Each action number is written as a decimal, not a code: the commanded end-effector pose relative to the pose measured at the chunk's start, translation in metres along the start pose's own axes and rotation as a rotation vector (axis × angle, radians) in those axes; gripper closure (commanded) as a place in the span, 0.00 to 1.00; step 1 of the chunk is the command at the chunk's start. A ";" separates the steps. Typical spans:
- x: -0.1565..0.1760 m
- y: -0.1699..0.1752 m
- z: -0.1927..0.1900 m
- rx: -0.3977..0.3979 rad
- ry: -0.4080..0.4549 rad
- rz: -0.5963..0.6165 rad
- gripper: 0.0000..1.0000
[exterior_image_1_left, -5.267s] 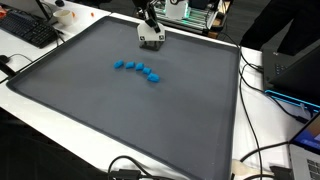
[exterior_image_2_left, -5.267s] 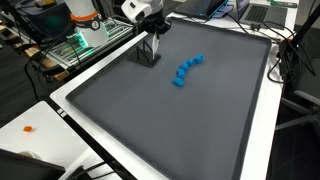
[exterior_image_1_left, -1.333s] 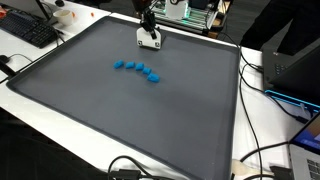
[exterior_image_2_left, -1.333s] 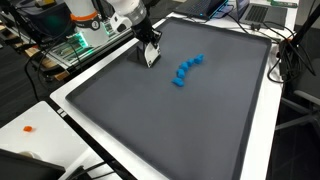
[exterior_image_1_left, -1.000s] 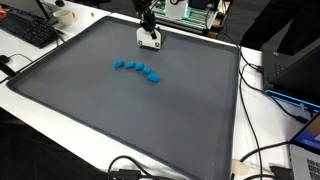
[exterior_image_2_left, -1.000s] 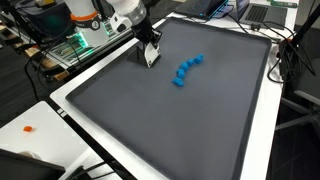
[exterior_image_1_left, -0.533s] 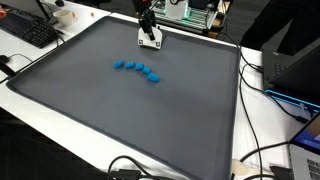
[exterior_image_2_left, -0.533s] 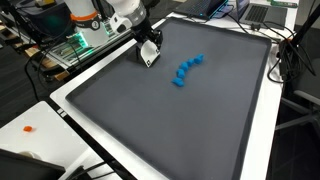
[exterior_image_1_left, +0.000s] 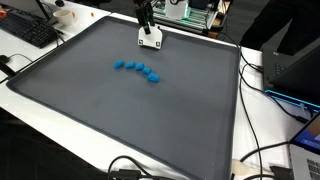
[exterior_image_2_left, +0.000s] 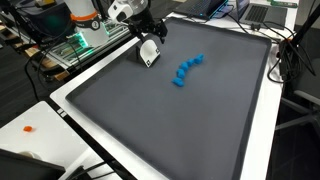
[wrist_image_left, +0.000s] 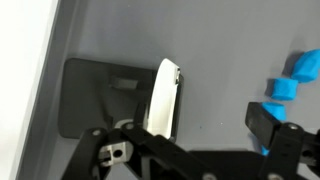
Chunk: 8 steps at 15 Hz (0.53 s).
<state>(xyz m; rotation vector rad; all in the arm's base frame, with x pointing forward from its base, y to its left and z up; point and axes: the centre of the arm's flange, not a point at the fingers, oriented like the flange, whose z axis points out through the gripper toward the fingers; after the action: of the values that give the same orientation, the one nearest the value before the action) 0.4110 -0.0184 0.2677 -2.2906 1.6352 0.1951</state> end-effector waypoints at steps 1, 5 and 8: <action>-0.017 -0.010 -0.031 -0.031 0.043 -0.032 0.00; -0.035 -0.032 -0.054 -0.066 0.096 -0.095 0.00; -0.049 -0.053 -0.072 -0.094 0.173 -0.201 0.00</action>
<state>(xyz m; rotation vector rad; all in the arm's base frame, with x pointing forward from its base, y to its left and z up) 0.4319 0.0062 0.3307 -2.4858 1.5432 0.0817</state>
